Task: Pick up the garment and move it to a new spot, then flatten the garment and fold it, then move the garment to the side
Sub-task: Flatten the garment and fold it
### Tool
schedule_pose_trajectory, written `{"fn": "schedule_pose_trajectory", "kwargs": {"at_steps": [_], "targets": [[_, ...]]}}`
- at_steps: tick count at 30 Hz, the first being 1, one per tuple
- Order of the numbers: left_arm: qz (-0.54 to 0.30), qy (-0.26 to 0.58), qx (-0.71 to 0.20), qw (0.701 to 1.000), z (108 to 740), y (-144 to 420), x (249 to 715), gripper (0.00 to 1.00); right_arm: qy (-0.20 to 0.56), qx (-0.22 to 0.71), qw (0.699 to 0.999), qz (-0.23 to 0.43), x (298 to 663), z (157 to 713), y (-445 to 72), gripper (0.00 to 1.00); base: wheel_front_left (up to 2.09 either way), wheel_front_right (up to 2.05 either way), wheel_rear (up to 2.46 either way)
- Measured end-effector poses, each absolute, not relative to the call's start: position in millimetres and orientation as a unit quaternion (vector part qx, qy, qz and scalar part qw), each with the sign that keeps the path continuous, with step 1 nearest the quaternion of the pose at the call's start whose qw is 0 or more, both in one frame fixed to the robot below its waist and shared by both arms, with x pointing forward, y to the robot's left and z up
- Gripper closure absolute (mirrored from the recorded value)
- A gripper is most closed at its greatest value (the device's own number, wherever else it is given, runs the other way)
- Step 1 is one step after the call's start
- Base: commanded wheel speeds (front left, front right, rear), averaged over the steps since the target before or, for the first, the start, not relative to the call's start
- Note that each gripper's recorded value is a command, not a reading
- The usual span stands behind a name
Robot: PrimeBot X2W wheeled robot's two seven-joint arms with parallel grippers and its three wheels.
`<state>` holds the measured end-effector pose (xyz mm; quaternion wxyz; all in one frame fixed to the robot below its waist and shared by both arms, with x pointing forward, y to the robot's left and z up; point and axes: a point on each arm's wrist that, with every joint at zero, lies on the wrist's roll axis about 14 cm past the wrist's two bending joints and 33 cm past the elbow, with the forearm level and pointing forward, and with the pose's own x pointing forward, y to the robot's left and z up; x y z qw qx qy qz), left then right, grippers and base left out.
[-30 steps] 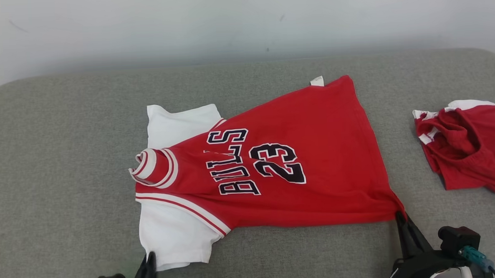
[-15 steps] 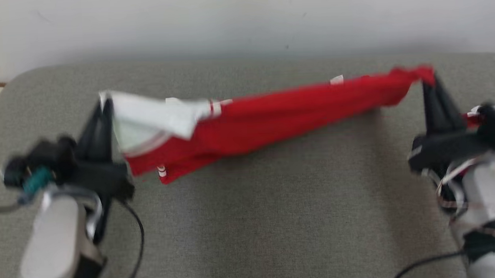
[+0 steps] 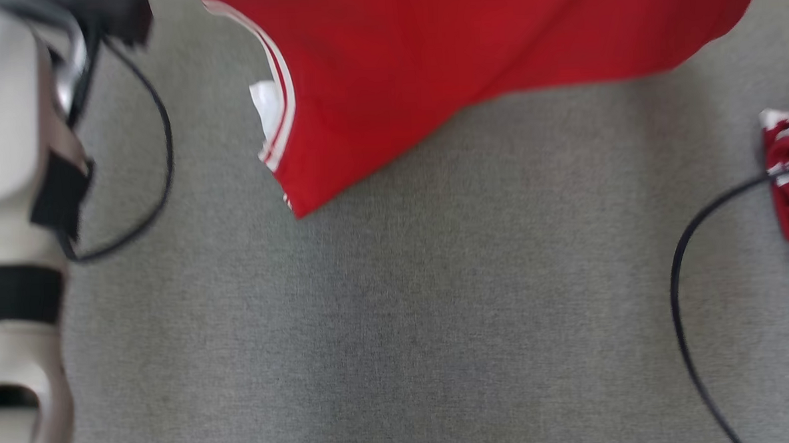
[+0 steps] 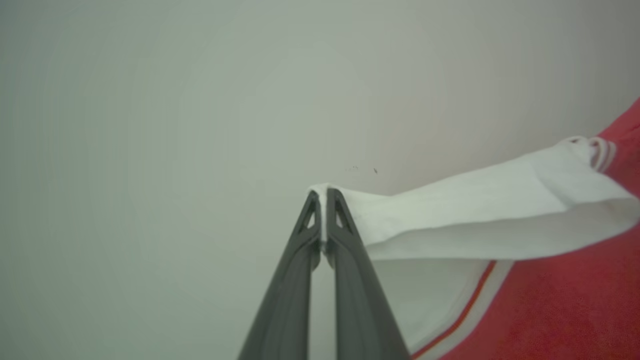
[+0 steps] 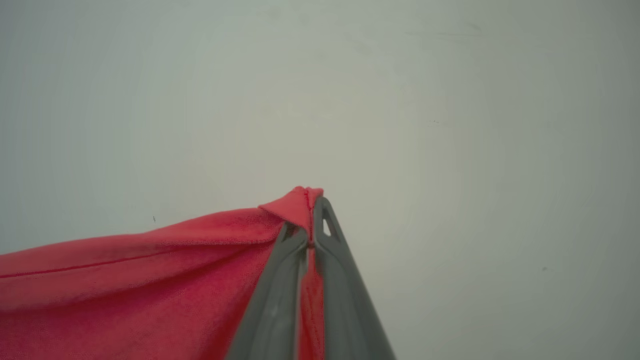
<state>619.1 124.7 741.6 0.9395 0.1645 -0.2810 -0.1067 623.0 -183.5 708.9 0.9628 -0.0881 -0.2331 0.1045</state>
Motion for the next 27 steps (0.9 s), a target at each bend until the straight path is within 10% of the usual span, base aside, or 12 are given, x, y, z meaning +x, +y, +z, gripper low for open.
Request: {"fn": "schedule_pose_trajectory", "kwargs": {"at_steps": [9, 19, 27], "targets": [[-0.079, -0.342, 0.263, 0.899, 770, 116, 662, 1.00, -0.251, -0.131, 0.956, 0.077, 687, 723, -185, 1.00, 0.00, 0.00, 0.00], [-0.071, -0.463, 0.264, 0.843, 851, 102, 616, 1.00, -0.284, -0.114, 0.951, 0.045, 675, 749, -200, 1.00, 0.00, 0.00, 0.00], [-0.095, -0.390, 0.218, 0.889, 793, 109, 612, 1.00, -0.172, -0.094, 0.979, 0.058, 656, 659, -208, 1.00, 0.00, 0.00, 0.00]]}}
